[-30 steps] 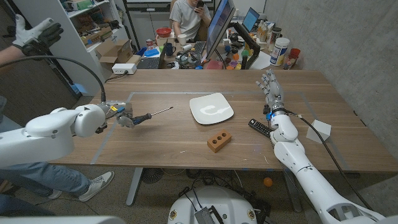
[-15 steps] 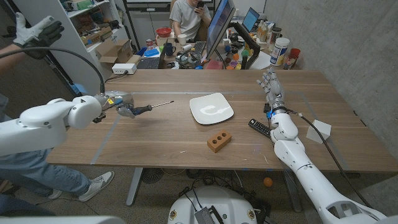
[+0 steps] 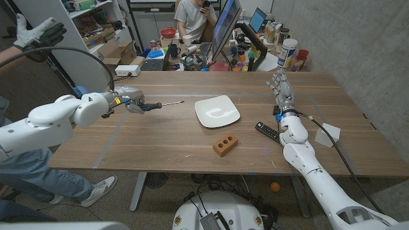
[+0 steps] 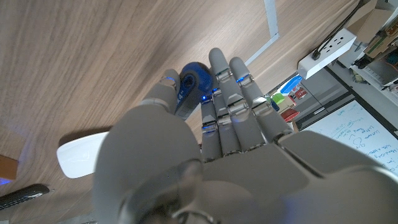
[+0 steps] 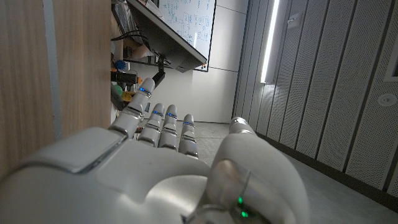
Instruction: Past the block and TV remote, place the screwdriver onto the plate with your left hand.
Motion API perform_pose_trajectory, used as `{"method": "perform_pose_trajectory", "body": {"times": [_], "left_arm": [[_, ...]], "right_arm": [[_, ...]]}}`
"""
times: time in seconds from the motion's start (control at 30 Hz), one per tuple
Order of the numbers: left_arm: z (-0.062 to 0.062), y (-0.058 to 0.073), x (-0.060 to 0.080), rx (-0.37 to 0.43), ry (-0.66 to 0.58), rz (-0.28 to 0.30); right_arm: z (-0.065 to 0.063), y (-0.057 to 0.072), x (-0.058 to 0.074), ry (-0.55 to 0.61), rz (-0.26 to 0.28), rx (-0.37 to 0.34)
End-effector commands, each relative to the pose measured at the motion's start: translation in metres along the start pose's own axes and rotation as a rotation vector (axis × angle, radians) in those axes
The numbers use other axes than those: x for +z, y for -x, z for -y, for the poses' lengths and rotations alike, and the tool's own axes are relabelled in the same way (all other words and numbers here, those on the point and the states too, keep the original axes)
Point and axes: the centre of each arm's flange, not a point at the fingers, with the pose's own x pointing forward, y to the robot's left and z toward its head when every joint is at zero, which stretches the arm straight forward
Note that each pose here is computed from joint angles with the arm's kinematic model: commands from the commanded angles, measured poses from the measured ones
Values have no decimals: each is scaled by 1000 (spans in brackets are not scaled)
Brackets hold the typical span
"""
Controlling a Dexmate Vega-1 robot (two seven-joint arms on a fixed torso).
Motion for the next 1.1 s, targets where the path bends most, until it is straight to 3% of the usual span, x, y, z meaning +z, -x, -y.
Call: {"method": "perform_pose_trajectory", "body": {"times": [0.03,0.67,1.1], "left_arm": [[-5,-24,16,52,-43,52],[-26,-70,46,150,-44,139],[-40,-97,86,168,-111,268]], "right_arm": [[5,4,3,-3,12,-18],[10,10,2,-9,18,-39],[9,6,-2,-21,19,-39]]}}
